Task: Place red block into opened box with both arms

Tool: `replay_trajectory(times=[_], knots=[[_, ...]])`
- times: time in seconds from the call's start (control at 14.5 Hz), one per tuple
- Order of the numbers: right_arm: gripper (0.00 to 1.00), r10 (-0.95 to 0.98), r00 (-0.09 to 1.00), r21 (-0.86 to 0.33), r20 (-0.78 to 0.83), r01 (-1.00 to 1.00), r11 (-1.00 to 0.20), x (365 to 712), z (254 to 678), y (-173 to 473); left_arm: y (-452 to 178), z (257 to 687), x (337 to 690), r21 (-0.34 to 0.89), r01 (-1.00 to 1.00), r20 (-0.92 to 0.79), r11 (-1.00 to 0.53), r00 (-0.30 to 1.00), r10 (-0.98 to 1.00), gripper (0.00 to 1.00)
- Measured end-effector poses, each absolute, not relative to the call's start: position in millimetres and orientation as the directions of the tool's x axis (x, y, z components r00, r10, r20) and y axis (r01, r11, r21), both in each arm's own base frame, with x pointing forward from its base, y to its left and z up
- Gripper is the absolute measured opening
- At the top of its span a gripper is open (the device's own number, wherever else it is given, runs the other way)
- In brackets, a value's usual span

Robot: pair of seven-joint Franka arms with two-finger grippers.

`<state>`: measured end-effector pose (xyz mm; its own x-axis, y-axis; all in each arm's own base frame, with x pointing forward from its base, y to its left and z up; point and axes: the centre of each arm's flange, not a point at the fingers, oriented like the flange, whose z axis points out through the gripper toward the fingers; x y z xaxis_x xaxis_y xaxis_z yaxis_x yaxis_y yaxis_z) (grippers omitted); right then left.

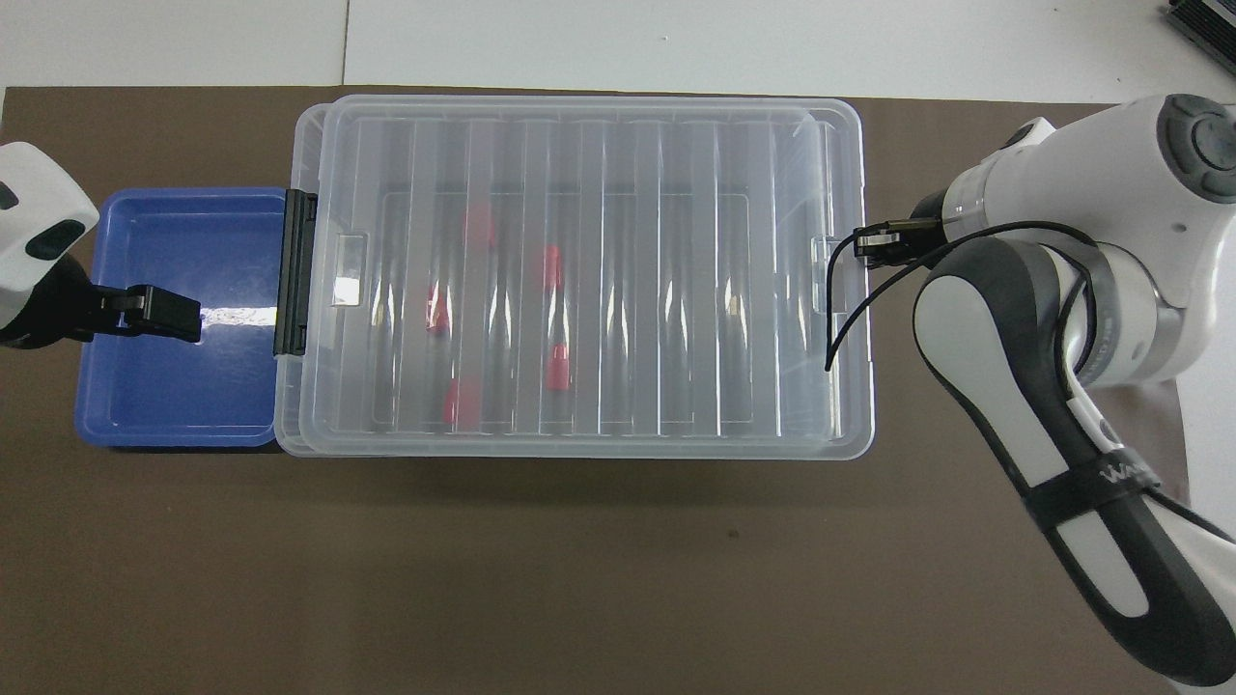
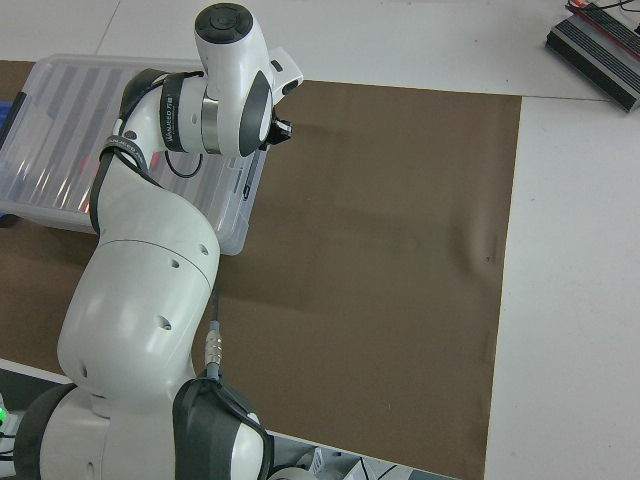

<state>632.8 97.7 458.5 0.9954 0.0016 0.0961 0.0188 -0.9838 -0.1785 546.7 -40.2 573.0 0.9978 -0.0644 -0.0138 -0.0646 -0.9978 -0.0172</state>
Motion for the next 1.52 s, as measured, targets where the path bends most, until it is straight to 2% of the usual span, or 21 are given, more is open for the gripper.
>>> replay_trajectory(times=[0.48, 0.62, 0.83, 1.1, 1.17, 1.52], knots=[[0.02, -0.005, 0.996, -0.193, 0.088, 0.012, -0.981, 632, 456, 99, -40, 573, 547, -0.017, -0.065, -0.008, -0.998, 0.998, -0.064, 1.0], [0.21, -0.006, 0.996, -0.176, 0.088, 0.009, -0.984, 633, 456, 92, -40, 573, 546, -0.018, -0.065, -0.007, -0.998, 0.998, -0.064, 1.0], [0.53, 0.024, 0.993, -0.047, 0.114, 0.029, -0.998, 634, 465, 78, -40, 570, 547, -0.018, -0.065, -0.006, -0.998, 0.998, -0.065, 1.0], [0.94, -0.047, 0.994, 0.04, 0.099, -0.051, -0.998, 621, 505, 67, -40, 571, 546, -0.018, -0.065, -0.004, -0.998, 0.998, -0.065, 1.0], [1.0, -0.063, 0.994, 0.044, 0.088, -0.067, -0.997, 615, 521, 61, -40, 571, 546, -0.018, -0.065, -0.004, -0.998, 0.998, -0.065, 1.0], [1.0, -0.161, 0.987, 0.042, 0.027, -0.162, -0.986, 565, 603, 5, -40, 571, 546, -0.018, -0.064, -0.003, -0.998, 0.998, -0.064, 1.0]])
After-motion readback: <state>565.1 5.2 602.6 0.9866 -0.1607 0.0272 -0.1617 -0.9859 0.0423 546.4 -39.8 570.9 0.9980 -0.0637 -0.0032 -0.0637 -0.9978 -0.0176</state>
